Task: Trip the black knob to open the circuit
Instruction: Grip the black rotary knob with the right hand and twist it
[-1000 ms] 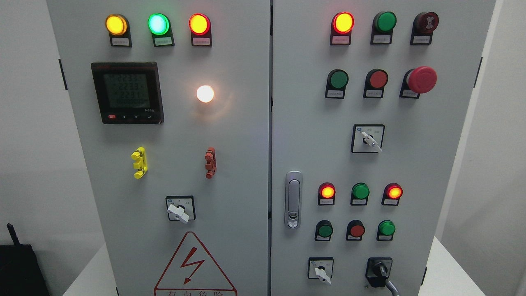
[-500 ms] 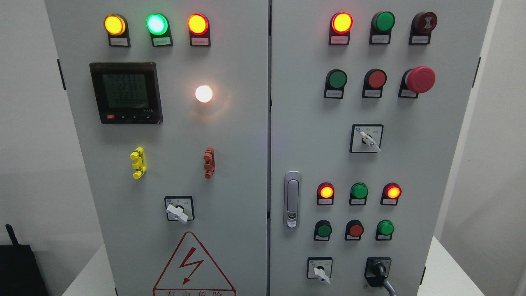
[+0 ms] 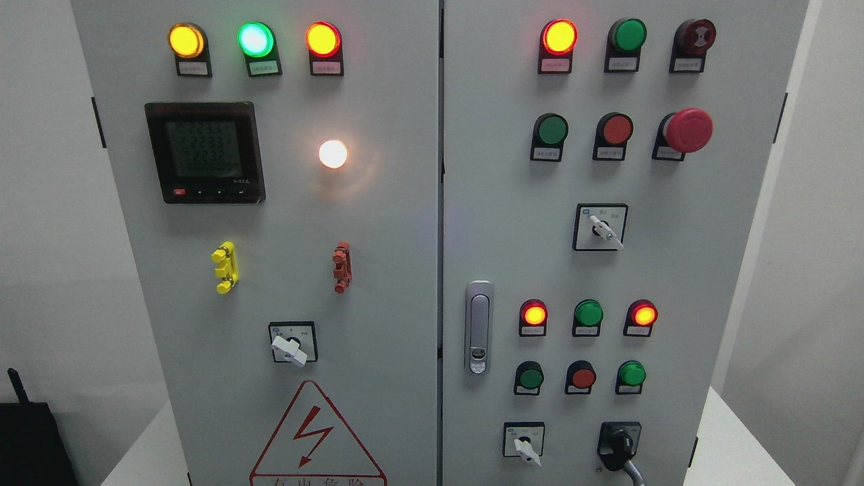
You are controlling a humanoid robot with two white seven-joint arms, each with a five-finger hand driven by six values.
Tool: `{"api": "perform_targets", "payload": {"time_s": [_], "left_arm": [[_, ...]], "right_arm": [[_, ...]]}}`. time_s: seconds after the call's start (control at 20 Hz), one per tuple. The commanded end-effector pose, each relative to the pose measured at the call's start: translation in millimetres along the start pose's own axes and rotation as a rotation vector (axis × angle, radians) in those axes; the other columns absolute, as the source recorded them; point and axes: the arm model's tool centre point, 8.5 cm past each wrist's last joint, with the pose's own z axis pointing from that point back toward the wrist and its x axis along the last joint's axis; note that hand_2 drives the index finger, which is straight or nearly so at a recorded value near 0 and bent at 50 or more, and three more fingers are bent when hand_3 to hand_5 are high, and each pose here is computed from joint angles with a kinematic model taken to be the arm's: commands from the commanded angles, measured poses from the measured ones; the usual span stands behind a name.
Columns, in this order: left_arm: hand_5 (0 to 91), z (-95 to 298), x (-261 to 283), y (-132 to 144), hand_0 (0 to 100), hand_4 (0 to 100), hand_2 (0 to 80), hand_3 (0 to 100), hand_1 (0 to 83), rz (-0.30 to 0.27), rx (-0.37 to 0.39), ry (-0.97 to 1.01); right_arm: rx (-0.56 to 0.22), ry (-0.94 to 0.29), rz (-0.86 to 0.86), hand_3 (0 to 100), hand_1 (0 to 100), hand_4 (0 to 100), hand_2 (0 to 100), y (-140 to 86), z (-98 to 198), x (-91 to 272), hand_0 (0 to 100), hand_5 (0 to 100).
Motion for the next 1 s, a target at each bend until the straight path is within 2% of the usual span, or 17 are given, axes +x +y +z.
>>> {"api": "perform_targets", "payload": {"time_s": [0.0,0.95], "left_arm": [[0.0,0.0,-0.1,-0.1,12,0,0.0,0,38.9,-0.023,-0.001,0.003],[0.0,0.0,-0.3,-0.1,12,0,0.0,0,38.9,-0.023,-0.001,0.004]], "right_arm": [[0.016,-0.006,-0.004,100,0,100,0,4.5,-1.1,1.2,0,100],[0.017,-0.006,-0.004,100,0,100,0,5.1,-1.1,1.2,0,100]]}}
